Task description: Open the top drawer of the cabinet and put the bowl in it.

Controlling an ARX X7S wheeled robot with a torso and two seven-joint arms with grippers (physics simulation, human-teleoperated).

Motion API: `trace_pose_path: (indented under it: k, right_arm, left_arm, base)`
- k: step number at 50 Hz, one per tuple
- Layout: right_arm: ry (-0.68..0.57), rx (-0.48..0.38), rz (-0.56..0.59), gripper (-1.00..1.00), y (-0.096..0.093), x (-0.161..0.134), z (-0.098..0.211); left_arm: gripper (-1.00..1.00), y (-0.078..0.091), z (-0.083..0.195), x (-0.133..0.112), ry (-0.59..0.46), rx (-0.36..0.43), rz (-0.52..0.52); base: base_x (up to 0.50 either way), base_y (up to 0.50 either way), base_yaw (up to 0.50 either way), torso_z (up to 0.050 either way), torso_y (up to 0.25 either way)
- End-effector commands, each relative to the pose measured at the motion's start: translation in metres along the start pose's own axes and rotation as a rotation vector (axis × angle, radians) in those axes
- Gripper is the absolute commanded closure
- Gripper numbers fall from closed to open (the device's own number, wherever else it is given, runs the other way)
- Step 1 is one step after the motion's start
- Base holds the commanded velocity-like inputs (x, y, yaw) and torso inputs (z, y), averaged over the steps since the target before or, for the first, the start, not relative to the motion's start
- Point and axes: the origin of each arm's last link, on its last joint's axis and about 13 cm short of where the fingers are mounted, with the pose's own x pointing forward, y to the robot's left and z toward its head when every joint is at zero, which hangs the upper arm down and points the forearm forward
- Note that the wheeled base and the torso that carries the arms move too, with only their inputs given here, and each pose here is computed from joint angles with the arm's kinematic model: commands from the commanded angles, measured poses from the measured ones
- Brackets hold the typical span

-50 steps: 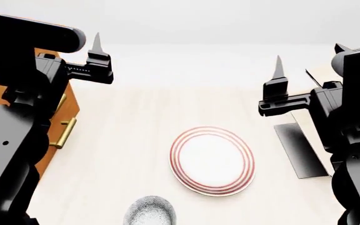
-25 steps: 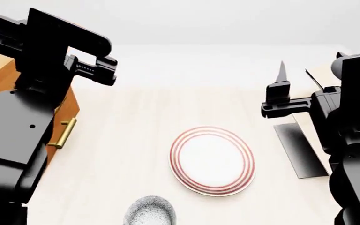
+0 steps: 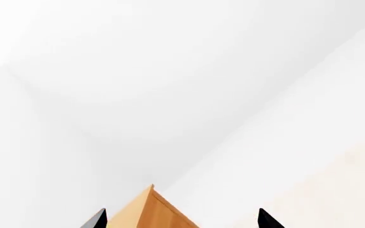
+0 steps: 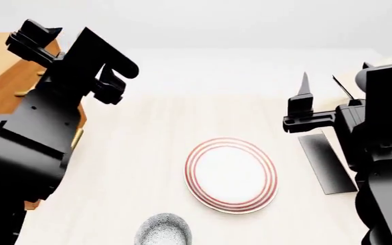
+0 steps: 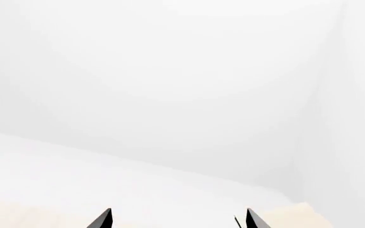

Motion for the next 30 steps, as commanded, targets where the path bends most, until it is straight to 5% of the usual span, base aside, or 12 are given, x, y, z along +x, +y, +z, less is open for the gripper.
trace_pose_path:
  k: [1, 30]
  right_arm:
    - [0.006, -0.002, 0.007, -1.00, 0.002, 0.000, -0.001]
    - [0.016, 0.011, 0.025, -1.00, 0.004, 0.003, -0.009]
  left_arm:
    - [-1.00, -0.002, -0.007, 0.009, 0.078, 0.110, -0.003]
    - [-1.00, -0.018, -0.029, 0.035, 0.209, 0.163, -0.016]
  base:
    - [0.00, 0.00, 0.00, 0.000, 0.000]
    - [0.00, 0.00, 0.00, 0.000, 0.000]
